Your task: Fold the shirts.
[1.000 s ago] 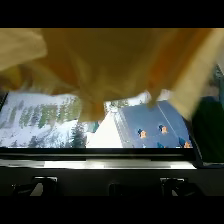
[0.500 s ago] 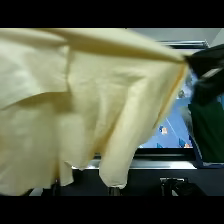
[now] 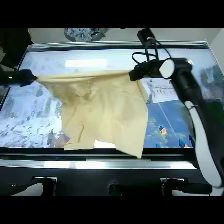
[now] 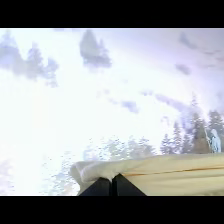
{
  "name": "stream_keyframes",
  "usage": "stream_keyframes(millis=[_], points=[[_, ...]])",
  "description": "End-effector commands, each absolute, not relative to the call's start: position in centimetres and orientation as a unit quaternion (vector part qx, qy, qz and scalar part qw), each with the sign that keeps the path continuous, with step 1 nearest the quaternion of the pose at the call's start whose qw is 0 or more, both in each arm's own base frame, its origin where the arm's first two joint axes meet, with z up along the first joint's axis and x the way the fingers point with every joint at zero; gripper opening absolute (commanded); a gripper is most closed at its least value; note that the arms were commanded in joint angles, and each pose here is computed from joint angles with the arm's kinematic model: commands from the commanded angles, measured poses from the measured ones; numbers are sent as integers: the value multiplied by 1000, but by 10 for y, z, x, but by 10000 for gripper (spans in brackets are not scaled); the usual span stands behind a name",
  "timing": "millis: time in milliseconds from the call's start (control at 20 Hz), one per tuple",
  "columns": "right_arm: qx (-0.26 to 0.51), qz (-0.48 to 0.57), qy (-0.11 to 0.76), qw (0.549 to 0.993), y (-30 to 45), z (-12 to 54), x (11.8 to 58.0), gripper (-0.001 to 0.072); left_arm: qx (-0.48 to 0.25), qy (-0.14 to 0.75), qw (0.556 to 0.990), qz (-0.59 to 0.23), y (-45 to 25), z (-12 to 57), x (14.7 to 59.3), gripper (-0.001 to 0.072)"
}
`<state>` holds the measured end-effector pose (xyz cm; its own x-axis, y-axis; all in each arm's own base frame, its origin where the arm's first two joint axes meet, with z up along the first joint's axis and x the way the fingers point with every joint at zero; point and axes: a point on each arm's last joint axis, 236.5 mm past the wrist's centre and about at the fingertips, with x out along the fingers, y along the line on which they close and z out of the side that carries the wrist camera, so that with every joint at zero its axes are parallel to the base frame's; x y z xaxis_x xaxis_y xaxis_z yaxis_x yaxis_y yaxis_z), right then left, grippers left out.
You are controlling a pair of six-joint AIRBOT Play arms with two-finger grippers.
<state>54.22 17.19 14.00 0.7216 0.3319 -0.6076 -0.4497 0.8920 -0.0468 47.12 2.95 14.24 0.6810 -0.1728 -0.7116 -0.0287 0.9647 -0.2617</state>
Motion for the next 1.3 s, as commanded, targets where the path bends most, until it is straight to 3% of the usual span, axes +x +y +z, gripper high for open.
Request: stream_keyframes(millis=[0,250,300,350,400,550,800,900,1150,1250], points=[[11,196,312,929,192,74,587,41,-211,475,852,-59,13,35,498,24],[0,214,436,874,197,-6,555,42,-277,544,788,-85,-13,-28,491,45],[3,213,437,874,191,0,554,111,-278,549,783,-88,-14,-28,488,210],[9,212,442,871,183,10,551,341,-277,557,778,-93,-11,-24,484,455],[13,210,453,866,168,25,544,475,-273,566,772,-95,-4,-18,478,531],[-3,202,506,839,92,54,505,475,-262,620,735,-80,33,-12,441,528],[10,246,683,687,23,31,375,503,-302,719,622,-72,20,-64,347,522],[10,259,704,661,32,15,347,516,-315,717,613,-100,-9,-85,326,522],[19,257,710,655,52,-24,310,563,-332,697,626,-110,-37,-103,324,495],[27,255,720,645,54,-35,294,564,-324,685,644,-102,-35,-107,334,376]])
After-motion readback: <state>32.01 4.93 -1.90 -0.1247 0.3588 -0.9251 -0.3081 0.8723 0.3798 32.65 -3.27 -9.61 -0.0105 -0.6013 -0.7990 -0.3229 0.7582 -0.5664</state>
